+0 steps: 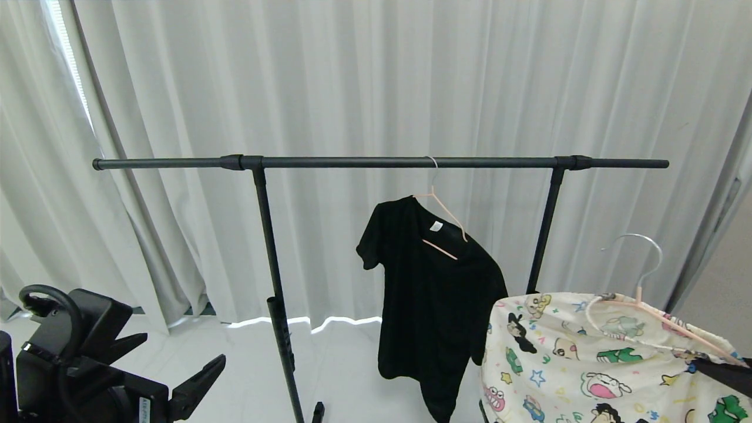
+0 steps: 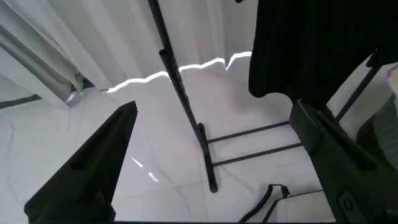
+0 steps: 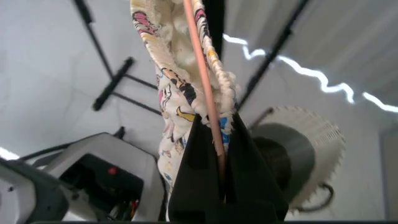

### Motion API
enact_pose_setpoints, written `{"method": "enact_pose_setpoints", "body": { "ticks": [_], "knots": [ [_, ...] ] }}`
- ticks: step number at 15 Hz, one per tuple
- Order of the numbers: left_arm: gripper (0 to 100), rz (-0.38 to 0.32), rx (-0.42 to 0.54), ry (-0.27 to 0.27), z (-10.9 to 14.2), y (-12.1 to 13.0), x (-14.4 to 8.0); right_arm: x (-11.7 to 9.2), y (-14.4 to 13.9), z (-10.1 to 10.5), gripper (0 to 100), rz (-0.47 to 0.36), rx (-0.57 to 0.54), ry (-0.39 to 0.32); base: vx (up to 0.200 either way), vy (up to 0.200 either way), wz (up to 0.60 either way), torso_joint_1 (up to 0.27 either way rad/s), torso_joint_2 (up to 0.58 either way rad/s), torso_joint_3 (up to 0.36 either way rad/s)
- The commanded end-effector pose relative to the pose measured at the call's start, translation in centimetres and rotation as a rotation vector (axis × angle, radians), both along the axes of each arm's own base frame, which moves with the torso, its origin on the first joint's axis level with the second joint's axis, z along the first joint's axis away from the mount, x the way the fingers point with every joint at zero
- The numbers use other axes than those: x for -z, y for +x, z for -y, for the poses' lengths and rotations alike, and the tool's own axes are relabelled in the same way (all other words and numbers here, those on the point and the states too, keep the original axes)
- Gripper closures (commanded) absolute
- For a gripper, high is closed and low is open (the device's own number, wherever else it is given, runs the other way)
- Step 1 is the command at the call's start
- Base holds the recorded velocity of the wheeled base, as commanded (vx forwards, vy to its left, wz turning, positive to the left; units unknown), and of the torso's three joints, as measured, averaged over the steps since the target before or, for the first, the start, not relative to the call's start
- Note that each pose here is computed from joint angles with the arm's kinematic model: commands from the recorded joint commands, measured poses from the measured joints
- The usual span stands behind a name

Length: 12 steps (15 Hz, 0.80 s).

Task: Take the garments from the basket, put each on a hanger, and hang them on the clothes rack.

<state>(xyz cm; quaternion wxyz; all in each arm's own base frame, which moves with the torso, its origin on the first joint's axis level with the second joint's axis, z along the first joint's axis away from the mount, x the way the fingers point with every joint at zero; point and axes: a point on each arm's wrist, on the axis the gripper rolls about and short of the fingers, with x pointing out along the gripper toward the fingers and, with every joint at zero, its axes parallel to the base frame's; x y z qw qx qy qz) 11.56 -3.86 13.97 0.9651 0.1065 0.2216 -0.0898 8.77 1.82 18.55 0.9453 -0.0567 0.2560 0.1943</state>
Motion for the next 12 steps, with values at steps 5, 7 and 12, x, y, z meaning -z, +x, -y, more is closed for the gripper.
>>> {"method": "enact_pose_setpoints", "body": {
  "ticks": [5, 7, 12],
  "knots": [
    [0, -0.029, -0.015, 0.092, 0.0, 0.2, 0.8, -0.4, 0.6, 1.9, 100, 0.006, 0.23, -0.016, 0.0, 0.0, 0.0, 0.0, 0.0, 0.0],
    [0, -0.026, -0.013, 0.091, 0.0, 0.3, 0.6, -0.9, 2.1, 2.0, 100, 0.035, 0.232, -0.014, 0.0, 0.0, 0.0, 0.0, 0.0, 0.0],
    [0, -0.006, -0.017, 0.078, 0.0, 0.3, 0.2, -2.8, 7.9, 1.9, 100, 0.163, 0.22, -0.015, 0.04, 0.0, 0.0, 0.001, 0.0, 0.0]
  ]
}}
